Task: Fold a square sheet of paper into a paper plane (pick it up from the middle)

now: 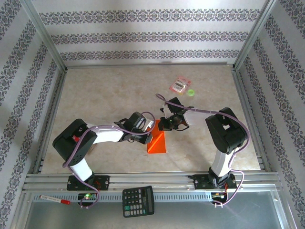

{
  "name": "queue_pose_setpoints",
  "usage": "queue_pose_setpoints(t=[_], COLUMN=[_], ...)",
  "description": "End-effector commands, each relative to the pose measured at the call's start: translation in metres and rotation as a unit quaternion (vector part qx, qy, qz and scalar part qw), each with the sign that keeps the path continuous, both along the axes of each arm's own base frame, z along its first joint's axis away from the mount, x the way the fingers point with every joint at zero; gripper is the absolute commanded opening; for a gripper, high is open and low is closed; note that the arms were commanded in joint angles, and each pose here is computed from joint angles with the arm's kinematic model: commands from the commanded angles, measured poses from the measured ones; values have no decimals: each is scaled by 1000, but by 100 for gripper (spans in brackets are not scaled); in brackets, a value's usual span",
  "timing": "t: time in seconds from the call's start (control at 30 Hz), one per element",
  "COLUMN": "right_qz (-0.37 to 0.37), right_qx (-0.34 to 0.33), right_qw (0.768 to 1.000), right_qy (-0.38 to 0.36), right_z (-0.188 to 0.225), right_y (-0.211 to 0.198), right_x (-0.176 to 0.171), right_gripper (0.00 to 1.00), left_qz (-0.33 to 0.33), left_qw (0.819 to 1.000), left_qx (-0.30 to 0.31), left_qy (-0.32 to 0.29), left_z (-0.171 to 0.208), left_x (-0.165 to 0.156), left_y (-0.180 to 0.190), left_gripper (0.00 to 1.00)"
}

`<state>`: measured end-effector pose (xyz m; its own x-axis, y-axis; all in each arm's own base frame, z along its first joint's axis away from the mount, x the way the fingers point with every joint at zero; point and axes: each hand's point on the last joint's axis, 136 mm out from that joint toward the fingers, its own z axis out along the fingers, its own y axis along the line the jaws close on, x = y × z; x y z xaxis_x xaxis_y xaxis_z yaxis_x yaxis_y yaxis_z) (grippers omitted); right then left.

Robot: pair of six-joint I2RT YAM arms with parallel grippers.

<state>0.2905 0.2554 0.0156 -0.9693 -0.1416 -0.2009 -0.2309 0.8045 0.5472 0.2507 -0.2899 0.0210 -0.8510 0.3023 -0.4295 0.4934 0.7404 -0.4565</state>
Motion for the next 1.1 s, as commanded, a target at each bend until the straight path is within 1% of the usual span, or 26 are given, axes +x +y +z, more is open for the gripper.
queue_pose_setpoints(t=[0.0,0.47,0.93,1.07], right_qz=[12,13,13,14], right_qx=[-38,-42,-42,-41], right_qw=[999,999,999,999], right_qy=[25,27,27,27], right_z=[-19,-21,-21,-20], right_y=[-9,-10,-10,-9], right_x=[-15,-17,-16,-16], right_gripper=[0,0,0,0], left_qz=[-4,0,-1,2], left_qw=[1000,1000,1000,1000], left_qx=[1,3,-16,-7], left_qy=[-1,2,13,13], left_z=[3,2,7,4], left_x=[7,8,-1,-1], left_y=[-1,2,1,5], left_gripper=[2,2,3,3])
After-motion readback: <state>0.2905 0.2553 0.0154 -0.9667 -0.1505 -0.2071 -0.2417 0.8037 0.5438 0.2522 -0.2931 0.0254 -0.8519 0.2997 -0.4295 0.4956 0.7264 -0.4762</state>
